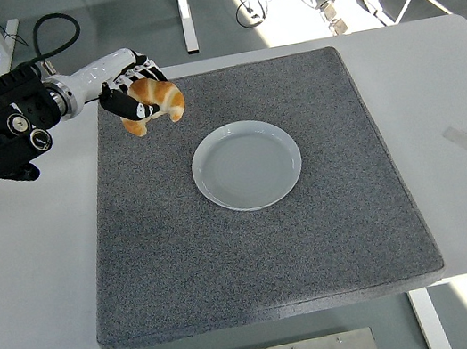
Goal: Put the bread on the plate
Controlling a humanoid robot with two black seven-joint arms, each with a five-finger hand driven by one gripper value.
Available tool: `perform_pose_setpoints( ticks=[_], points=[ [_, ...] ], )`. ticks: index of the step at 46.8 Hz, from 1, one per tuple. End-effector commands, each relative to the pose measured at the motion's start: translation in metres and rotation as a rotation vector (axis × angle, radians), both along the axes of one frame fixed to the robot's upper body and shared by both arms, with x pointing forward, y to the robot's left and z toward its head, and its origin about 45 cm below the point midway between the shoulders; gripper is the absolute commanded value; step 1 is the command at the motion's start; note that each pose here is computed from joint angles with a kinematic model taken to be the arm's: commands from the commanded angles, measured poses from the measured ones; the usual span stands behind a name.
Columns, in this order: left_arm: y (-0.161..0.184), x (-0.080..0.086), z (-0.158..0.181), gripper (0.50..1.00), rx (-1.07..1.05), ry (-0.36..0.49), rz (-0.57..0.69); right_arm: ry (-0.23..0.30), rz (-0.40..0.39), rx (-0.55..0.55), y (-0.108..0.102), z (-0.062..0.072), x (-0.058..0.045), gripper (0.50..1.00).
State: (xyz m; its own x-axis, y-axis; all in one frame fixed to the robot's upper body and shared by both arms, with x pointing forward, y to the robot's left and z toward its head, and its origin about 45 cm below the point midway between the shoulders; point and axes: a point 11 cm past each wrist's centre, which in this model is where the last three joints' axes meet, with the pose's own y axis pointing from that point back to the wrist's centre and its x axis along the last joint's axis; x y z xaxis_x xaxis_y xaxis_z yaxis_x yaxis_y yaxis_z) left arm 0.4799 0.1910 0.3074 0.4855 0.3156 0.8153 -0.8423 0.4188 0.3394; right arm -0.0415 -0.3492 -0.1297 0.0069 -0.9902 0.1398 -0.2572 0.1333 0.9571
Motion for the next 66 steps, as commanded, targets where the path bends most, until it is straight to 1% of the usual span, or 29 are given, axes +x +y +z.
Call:
perform_pose_setpoints(
  ticks=[1, 5, 19, 21, 29, 30, 39, 48, 53, 65, 66],
  points=[
    [-0.003, 0.001, 0.003, 0.500, 0.000, -0.006, -0.005, 0.000, 0.000, 0.000, 0.000, 0.000, 0.000, 1.000],
    [-0.008, -0.001, 0.001, 0.500, -0.002, -0.001, -0.015, 0.000, 0.000, 0.000, 0.000, 0.000, 0.000, 1.000],
    [-0.071, -0.015, -0.020, 0.500, -0.014, 0.036, -0.129, 0.002, 0.000, 0.000, 0.000, 0.000, -0.001, 1.000],
    [-0.076, -0.017, -0.022, 0.500, -0.016, 0.040, -0.137, -0.001, 0.000, 0.000, 0.000, 0.000, 0.000, 1.000],
    [-0.094, -0.022, -0.028, 0.500, 0.001, 0.033, -0.177, 0.002, 0.000, 0.000, 0.000, 0.000, -0.001, 1.000],
    [-0.095, -0.022, -0.030, 0.500, 0.002, 0.034, -0.177, -0.001, 0.000, 0.000, 0.000, 0.000, 0.000, 1.000],
    [-0.103, -0.022, -0.052, 0.500, 0.016, 0.055, -0.167, 0.000, 0.000, 0.000, 0.000, 0.000, 0.000, 1.000],
    [-0.112, -0.026, -0.070, 0.500, 0.029, 0.071, -0.176, 0.002, 0.000, 0.000, 0.000, 0.000, -0.001, 1.000],
    [-0.117, -0.028, -0.075, 0.500, 0.030, 0.077, -0.182, -0.001, 0.000, 0.000, 0.000, 0.000, 0.000, 1.000],
    [-0.116, -0.032, -0.086, 0.500, 0.048, 0.088, -0.187, 0.002, 0.000, 0.000, 0.000, 0.000, -0.001, 1.000],
    [-0.116, -0.031, -0.086, 0.500, 0.051, 0.087, -0.185, -0.001, 0.000, 0.000, 0.000, 0.000, 0.000, 1.000]
  ],
)
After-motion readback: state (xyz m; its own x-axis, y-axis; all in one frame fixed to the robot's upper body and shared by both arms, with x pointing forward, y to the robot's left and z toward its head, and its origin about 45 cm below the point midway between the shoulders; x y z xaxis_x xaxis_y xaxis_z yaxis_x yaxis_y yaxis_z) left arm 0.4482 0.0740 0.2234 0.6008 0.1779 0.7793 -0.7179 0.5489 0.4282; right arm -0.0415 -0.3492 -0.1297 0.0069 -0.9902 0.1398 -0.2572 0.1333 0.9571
